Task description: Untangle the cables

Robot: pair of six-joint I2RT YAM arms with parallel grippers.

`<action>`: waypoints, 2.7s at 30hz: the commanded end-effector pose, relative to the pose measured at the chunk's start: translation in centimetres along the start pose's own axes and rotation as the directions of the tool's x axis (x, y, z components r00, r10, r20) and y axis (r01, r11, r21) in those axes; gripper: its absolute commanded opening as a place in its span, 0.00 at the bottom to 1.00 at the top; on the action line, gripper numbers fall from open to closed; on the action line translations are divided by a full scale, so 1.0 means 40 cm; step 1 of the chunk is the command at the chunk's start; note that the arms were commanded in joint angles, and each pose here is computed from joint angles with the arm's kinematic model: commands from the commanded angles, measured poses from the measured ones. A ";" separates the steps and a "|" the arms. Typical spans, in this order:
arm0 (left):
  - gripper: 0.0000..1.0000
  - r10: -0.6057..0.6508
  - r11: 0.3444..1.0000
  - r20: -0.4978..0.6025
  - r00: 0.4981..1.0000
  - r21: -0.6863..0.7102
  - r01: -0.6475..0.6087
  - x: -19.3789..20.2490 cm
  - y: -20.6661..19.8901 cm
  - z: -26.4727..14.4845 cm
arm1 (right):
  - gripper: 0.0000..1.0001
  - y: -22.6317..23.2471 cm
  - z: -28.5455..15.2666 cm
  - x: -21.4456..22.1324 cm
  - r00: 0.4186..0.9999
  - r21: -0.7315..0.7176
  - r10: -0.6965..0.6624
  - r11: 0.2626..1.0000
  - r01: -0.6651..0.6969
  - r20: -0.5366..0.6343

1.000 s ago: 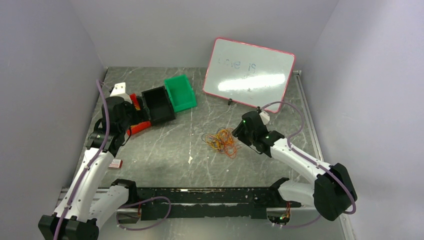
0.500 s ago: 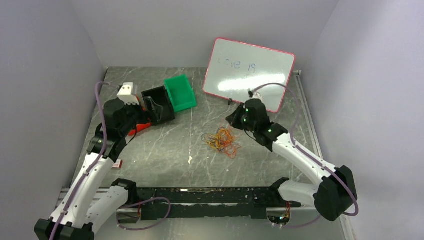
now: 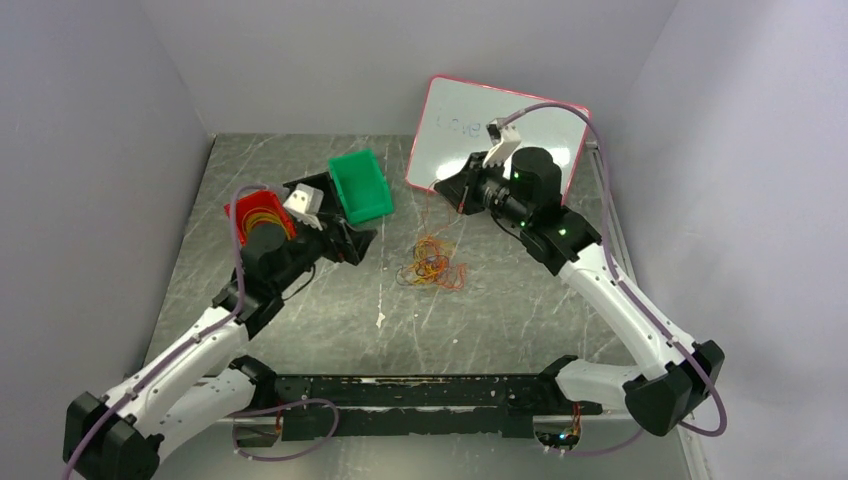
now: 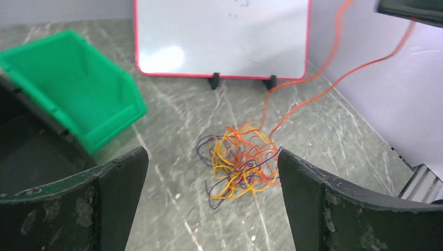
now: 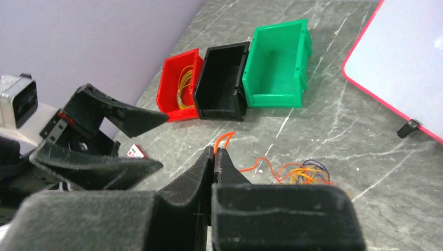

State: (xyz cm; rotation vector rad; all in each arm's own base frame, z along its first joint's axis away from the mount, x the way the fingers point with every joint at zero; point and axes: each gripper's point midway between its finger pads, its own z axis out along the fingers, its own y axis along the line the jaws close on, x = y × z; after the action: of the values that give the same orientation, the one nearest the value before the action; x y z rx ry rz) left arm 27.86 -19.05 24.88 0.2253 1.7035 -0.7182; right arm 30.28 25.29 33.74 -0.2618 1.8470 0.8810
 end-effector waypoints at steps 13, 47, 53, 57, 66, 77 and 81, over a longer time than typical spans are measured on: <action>1.00 0.146 0.973 0.250 0.957 0.137 -0.185 0.021 -0.175 0.115 | 0.00 0.131 -0.014 -0.178 0.993 -0.143 0.047 0.989 -0.031 0.110; 0.74 0.190 0.981 0.015 0.982 0.049 -0.190 0.266 -0.207 0.295 | 0.00 0.308 -0.070 -0.377 0.960 -0.308 0.080 0.951 0.006 0.268; 0.77 0.188 0.982 -0.020 0.982 0.012 -0.187 0.297 -0.167 0.248 | 0.00 0.308 -0.110 -0.463 0.928 -0.239 0.028 0.969 0.066 0.372; 0.71 0.176 0.984 -0.054 0.983 0.006 -0.176 0.338 -0.146 0.230 | 0.00 0.311 -0.135 -0.507 0.907 -0.206 0.001 0.974 0.094 0.420; 0.73 0.167 0.986 -0.055 0.984 0.013 -0.167 0.387 -0.135 0.226 | 0.00 0.353 -0.208 -0.584 0.870 -0.216 -0.012 0.967 0.136 0.493; 0.87 0.154 0.988 0.042 0.987 0.012 -0.155 0.327 -0.137 0.183 | 0.00 0.355 -0.199 -0.583 0.876 -0.216 -0.021 0.966 0.142 0.481; 0.92 0.156 0.988 0.103 0.982 0.006 -0.157 0.238 -0.148 0.147 | 0.00 0.328 -0.153 -0.549 0.894 -0.191 -0.041 0.972 0.139 0.446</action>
State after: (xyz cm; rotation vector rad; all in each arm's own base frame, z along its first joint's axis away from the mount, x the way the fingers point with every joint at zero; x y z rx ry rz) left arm 27.05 -29.83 11.73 0.3950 1.6980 -0.5803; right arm 27.32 24.97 62.07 -0.2403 1.2556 1.0189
